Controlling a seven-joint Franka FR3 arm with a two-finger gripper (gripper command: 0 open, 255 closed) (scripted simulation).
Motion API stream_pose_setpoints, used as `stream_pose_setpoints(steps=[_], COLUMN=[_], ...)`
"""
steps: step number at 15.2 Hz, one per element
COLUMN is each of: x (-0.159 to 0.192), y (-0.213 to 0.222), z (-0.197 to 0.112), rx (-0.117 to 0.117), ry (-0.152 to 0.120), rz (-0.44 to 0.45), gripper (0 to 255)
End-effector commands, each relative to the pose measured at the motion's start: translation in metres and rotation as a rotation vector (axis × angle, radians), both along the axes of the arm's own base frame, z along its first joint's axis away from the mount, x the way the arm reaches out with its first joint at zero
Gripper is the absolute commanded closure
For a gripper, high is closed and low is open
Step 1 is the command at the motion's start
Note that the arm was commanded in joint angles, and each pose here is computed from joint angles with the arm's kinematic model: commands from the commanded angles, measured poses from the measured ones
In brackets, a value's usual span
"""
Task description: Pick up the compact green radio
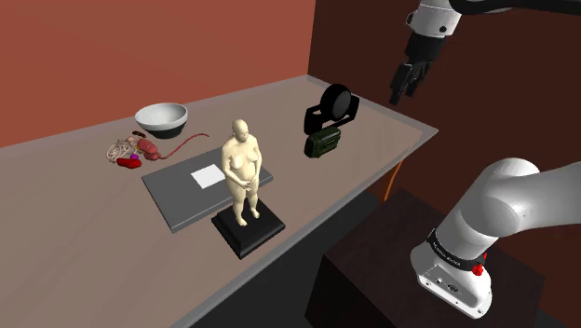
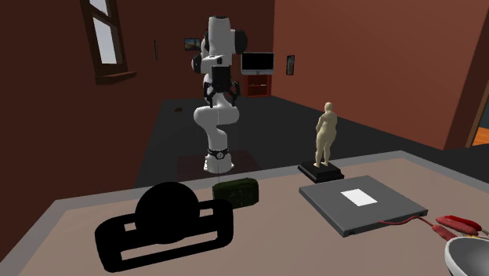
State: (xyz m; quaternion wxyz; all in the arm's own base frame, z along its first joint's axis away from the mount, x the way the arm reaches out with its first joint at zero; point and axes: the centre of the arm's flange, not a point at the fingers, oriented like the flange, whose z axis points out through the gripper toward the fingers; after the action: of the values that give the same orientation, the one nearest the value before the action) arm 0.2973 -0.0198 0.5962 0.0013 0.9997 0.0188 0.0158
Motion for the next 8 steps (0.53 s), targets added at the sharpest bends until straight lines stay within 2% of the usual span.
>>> stream_pose_setpoints(steps=[1,8], x=[0.000,0.056], y=[0.000,-0.038], z=[0.000,-0.060], rx=[0.000,-0.017], ry=[0.000,-0.016], rz=[0.000,0.373], gripper=[0,0])
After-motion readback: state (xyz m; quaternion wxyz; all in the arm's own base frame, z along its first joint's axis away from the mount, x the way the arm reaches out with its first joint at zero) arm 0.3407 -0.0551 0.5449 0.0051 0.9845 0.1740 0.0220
